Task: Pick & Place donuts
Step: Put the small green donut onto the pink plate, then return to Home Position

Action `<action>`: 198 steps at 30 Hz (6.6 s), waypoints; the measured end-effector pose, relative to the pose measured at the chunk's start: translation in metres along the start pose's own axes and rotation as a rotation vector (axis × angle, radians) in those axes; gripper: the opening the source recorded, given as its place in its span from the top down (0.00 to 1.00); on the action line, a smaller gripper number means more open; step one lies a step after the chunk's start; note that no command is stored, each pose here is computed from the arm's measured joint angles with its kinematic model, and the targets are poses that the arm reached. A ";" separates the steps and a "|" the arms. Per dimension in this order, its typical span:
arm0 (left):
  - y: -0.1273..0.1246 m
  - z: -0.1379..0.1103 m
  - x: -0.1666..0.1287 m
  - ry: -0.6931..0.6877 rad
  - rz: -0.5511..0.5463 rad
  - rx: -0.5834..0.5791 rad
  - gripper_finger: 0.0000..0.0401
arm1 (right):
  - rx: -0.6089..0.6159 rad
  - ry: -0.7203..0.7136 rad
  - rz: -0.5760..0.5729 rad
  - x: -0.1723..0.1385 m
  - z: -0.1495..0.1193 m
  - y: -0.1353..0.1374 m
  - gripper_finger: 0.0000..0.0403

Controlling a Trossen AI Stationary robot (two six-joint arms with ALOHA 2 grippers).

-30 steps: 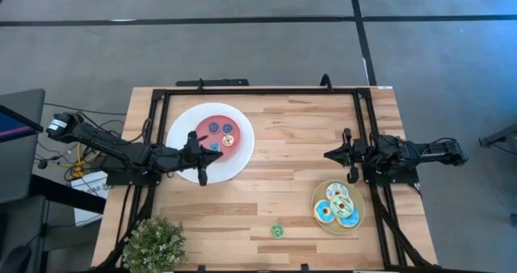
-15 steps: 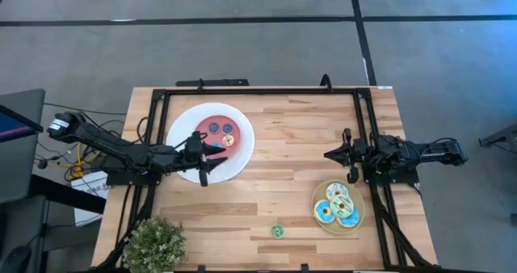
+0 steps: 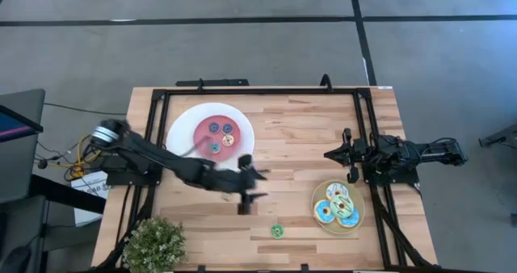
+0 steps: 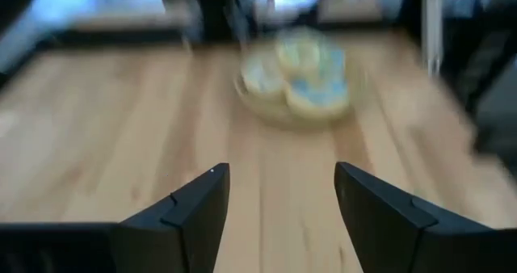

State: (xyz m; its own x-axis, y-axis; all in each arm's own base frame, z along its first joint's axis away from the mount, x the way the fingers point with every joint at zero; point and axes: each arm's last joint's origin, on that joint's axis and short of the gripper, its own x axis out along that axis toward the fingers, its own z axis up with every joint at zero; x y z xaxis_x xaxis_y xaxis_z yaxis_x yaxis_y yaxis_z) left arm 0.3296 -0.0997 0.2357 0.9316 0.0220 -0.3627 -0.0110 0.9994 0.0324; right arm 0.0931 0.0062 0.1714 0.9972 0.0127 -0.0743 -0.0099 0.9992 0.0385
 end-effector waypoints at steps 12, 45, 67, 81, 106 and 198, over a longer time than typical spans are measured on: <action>-0.072 0.024 0.090 0.630 -0.036 0.286 0.46 | 0.000 -0.001 0.000 0.000 0.000 0.000 0.99; -0.124 -0.023 0.159 0.723 -0.266 0.307 0.20 | 0.000 -0.004 -0.001 0.000 0.000 0.000 0.99; -0.122 -0.026 0.159 0.750 -0.280 0.282 0.51 | -0.001 0.009 -0.001 0.001 -0.001 0.000 0.99; -0.026 0.061 0.160 0.645 -0.161 0.208 0.52 | -0.001 0.007 -0.001 0.001 -0.001 0.000 0.99; 0.235 0.022 0.084 0.982 0.377 -0.259 0.52 | 0.000 0.006 -0.001 0.001 -0.001 0.000 0.99; 0.101 -0.140 -0.164 -0.345 0.037 -0.169 1.00 | 0.000 0.005 0.000 0.001 0.000 0.000 0.99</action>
State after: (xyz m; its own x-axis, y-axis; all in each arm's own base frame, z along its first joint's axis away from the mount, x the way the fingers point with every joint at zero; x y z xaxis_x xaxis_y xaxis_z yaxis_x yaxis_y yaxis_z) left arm 0.1251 0.0011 0.1678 0.9966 0.0767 -0.0289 -0.0797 0.9890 -0.1245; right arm 0.0939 0.0063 0.1710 0.9967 0.0127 -0.0796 -0.0097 0.9992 0.0380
